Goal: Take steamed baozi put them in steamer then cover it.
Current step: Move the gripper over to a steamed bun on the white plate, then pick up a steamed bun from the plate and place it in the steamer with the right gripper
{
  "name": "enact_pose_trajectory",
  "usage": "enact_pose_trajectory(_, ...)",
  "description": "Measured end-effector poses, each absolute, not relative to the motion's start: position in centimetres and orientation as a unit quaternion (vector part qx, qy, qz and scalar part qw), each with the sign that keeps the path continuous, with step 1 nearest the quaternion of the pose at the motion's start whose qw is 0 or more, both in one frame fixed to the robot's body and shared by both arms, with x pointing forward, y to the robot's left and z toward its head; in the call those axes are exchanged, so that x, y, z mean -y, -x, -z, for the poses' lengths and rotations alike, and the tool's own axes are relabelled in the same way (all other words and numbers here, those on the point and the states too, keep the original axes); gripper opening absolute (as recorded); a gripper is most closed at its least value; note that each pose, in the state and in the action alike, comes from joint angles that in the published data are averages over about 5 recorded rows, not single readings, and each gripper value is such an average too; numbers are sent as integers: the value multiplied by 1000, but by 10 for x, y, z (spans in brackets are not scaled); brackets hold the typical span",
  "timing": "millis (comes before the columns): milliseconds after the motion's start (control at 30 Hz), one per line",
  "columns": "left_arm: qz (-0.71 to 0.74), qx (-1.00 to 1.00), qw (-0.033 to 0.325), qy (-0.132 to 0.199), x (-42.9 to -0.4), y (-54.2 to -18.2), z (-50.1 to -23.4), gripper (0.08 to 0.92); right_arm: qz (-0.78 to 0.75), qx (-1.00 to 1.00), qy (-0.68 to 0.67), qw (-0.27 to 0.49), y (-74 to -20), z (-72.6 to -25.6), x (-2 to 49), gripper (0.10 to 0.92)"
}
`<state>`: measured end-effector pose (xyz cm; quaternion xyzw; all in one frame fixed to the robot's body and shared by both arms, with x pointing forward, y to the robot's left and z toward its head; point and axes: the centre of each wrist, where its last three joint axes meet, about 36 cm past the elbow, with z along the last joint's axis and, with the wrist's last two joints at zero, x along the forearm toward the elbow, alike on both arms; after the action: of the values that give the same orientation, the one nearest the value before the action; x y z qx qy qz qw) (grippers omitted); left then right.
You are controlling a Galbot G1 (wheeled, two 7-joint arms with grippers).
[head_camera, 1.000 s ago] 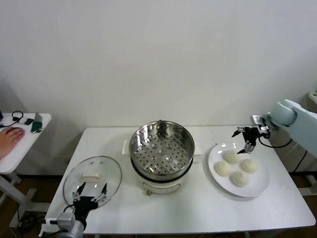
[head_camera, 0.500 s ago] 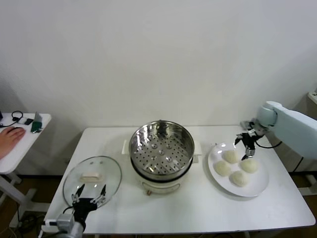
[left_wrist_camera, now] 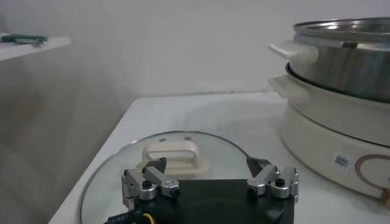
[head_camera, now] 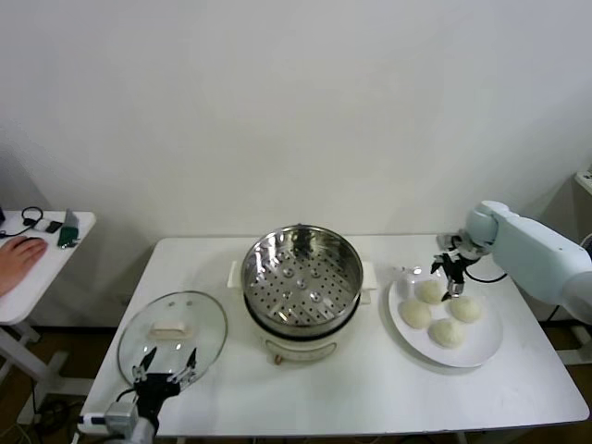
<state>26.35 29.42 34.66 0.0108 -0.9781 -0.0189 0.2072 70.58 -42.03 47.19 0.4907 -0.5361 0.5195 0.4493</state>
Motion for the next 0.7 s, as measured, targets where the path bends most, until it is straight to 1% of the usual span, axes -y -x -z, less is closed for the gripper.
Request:
enact_pose_trajectory(100, 19, 978, 207, -11, -295, -264, -346, 823, -517, 538, -489, 452, -706, -466, 419, 816)
enact_pose_trajectory(167, 20, 978, 207, -11, -295, -264, -346, 823, -516, 539, -488, 453, -707, -463, 419, 795)
enact_pose_trajectory(333, 21, 978, 208, -12, -296, -264, -346, 823, -515, 541, -486, 454, -708, -460, 418, 678)
enact_pose_trajectory(433, 22, 978, 207, -12, -296, -265, -346, 823, -515, 542, -486, 453, -708, -460, 417, 638)
enact_pose_trajectory(567, 22, 978, 206, -12, -296, -266, -346, 823, -518, 543, -488, 447, -710, -469, 416, 628)
enact_pose_trajectory(700, 23, 979, 204, -12, -296, -266, -347, 823, -531, 539, -495, 428, -716, -498, 410, 628)
